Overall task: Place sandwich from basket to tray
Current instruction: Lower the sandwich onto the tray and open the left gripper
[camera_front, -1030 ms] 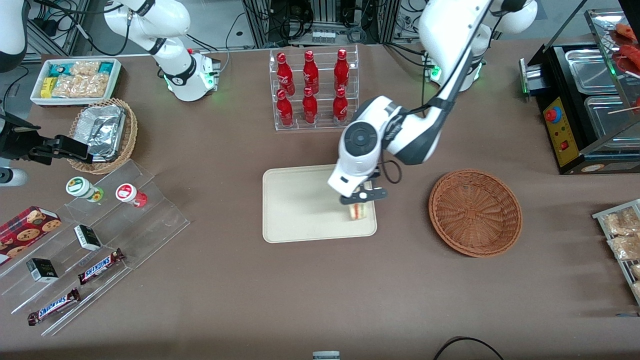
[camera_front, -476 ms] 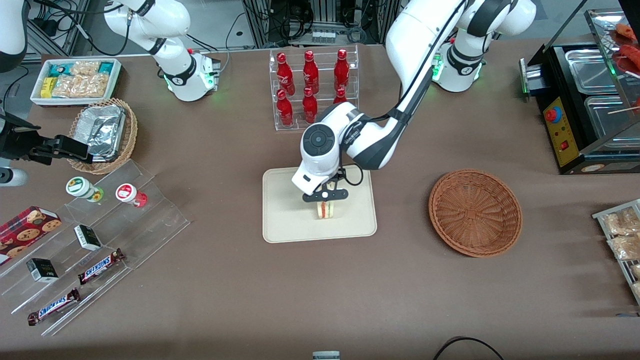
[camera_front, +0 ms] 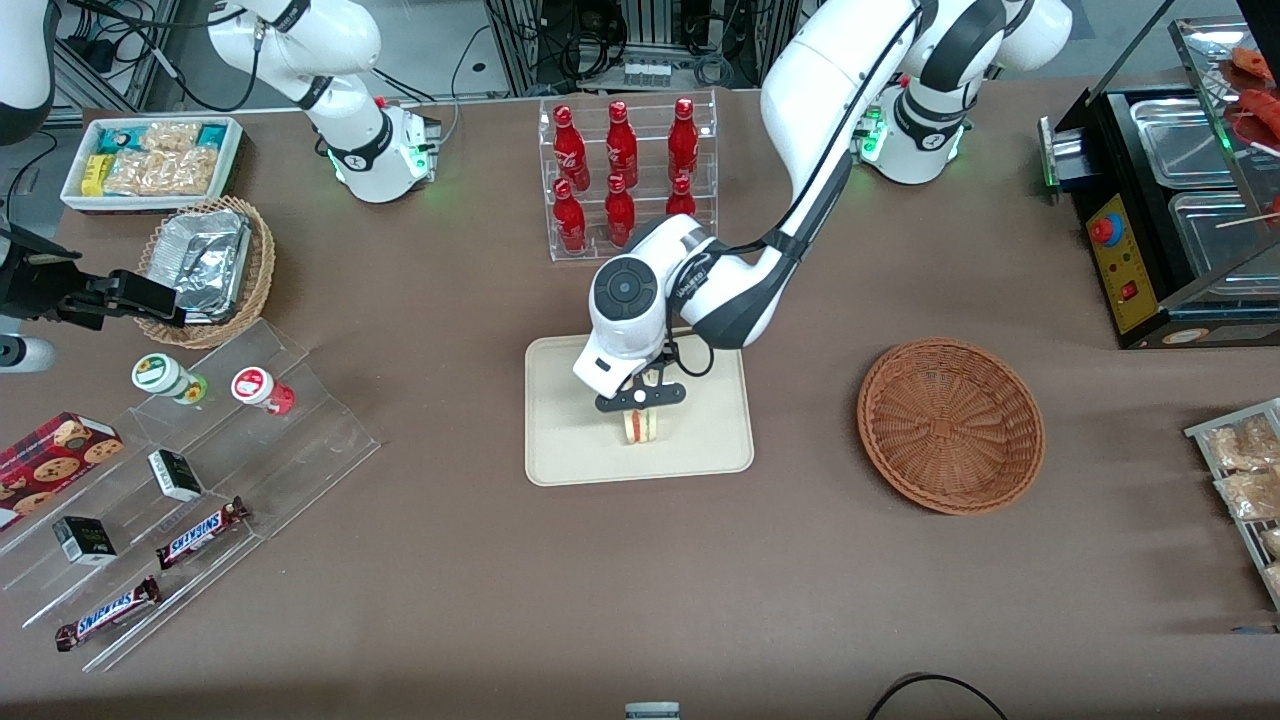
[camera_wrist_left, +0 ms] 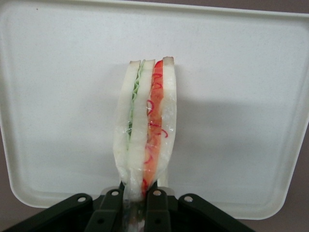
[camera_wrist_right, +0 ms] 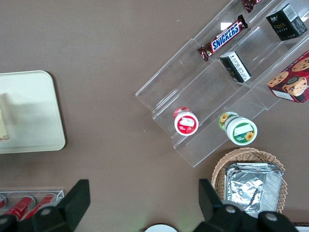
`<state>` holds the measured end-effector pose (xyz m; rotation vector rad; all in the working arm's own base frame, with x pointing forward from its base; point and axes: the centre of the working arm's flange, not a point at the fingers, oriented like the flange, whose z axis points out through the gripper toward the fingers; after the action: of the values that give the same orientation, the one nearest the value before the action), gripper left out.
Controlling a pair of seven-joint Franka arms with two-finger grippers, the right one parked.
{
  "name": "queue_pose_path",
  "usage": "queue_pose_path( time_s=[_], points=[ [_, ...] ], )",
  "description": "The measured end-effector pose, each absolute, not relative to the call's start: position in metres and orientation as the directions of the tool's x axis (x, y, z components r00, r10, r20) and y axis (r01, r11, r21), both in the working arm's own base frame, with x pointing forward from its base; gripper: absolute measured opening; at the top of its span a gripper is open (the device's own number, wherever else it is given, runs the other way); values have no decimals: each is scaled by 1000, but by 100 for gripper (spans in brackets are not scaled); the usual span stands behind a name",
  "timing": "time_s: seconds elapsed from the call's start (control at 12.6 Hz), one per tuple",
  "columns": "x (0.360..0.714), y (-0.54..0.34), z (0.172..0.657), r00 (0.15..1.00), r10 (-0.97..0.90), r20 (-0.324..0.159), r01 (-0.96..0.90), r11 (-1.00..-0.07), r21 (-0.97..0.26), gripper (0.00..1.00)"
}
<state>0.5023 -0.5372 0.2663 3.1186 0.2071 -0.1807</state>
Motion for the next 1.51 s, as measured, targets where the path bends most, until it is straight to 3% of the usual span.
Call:
queue_pose_path(
  time_s=[1.51],
  points=[
    [508,-536,249,977,176,-117,176,-984,-13,15]
  ],
)
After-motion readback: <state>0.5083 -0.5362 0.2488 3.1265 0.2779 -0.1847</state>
